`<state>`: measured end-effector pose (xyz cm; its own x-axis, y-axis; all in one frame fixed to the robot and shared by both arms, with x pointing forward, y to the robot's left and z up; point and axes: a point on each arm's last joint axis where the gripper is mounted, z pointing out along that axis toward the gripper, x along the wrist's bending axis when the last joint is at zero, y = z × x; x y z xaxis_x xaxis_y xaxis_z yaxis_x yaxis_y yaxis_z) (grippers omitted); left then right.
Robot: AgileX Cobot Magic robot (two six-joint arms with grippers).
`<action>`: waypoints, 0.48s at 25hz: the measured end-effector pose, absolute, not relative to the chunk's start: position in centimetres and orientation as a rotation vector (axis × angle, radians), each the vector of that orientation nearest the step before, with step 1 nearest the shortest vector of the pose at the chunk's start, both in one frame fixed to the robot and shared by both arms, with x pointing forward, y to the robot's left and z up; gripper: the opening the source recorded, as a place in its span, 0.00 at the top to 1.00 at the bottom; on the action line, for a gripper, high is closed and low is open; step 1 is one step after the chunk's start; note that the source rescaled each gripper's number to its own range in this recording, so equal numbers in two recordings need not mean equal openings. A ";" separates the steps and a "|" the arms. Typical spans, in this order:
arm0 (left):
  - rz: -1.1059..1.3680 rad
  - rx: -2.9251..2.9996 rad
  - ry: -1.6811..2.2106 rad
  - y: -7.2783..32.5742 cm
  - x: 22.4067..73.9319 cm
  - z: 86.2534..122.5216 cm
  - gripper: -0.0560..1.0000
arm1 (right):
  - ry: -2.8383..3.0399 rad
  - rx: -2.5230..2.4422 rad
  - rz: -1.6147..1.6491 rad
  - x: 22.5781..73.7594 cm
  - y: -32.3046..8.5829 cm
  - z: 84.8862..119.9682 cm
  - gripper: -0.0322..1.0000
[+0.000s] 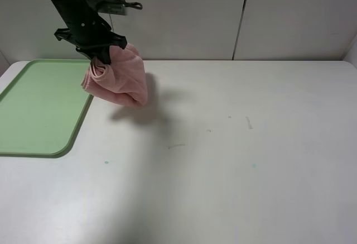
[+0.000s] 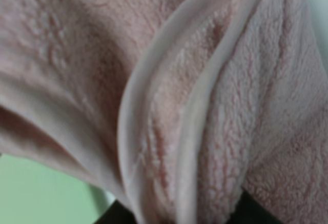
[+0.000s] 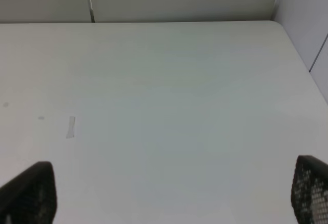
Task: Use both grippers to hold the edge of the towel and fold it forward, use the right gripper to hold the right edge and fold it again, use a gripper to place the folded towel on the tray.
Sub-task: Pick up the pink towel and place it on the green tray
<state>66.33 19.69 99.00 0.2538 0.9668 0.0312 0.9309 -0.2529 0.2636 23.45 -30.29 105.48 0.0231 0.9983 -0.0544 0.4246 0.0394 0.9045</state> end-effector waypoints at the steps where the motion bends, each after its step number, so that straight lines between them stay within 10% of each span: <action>1: 0.273 2.325 1.802 20.3 66.4 99.0 0.79 | 1.518 1.500 0.907 23.4 -30.3 105.5 0.00; 12: 0.289 2.215 1.992 30.0 67.3 98.9 0.79 | 1.518 1.500 0.907 23.4 -30.3 105.5 0.00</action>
